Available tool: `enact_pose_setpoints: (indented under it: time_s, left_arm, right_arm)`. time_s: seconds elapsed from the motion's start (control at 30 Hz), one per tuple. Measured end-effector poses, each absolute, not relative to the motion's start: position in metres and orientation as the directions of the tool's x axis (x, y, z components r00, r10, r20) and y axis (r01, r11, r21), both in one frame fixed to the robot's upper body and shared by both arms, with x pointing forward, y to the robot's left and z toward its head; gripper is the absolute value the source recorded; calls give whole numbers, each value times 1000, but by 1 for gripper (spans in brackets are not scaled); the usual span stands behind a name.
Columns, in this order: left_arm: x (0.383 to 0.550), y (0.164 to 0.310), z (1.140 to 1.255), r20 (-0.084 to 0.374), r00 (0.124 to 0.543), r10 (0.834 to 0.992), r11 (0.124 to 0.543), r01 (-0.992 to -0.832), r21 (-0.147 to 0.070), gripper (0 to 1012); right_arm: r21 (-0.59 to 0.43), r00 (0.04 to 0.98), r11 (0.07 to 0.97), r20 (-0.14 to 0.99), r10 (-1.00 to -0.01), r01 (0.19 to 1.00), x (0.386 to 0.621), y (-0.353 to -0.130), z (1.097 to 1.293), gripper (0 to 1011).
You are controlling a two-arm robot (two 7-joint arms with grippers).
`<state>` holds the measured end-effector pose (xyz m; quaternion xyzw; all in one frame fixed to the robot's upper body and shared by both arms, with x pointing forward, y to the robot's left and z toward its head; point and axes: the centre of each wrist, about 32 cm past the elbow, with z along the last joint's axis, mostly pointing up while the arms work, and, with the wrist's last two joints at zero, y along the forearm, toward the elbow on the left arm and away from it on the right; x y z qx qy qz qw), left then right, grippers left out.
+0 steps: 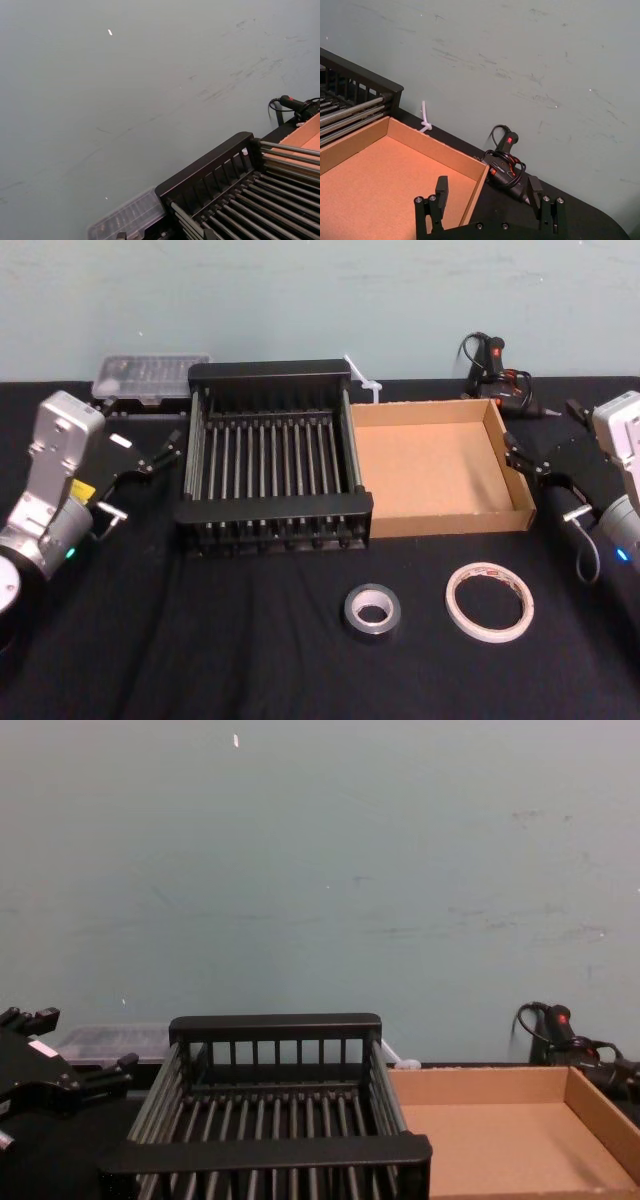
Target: Pick up the white tape and place it into the black box , Pick up the silver tape and place it into the brown box.
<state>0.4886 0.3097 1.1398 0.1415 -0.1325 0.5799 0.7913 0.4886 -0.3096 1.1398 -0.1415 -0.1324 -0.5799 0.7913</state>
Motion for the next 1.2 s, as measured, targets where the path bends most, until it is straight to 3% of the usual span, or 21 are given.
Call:
enact_pose_setpoints:
  time_s: [1.2]
  left_arm:
    - [489,310,1140,374,292,880,287,-955,70,1001]
  right_arm:
    - [-70,292,287,374,-880,955,489,-310,1140,1002]
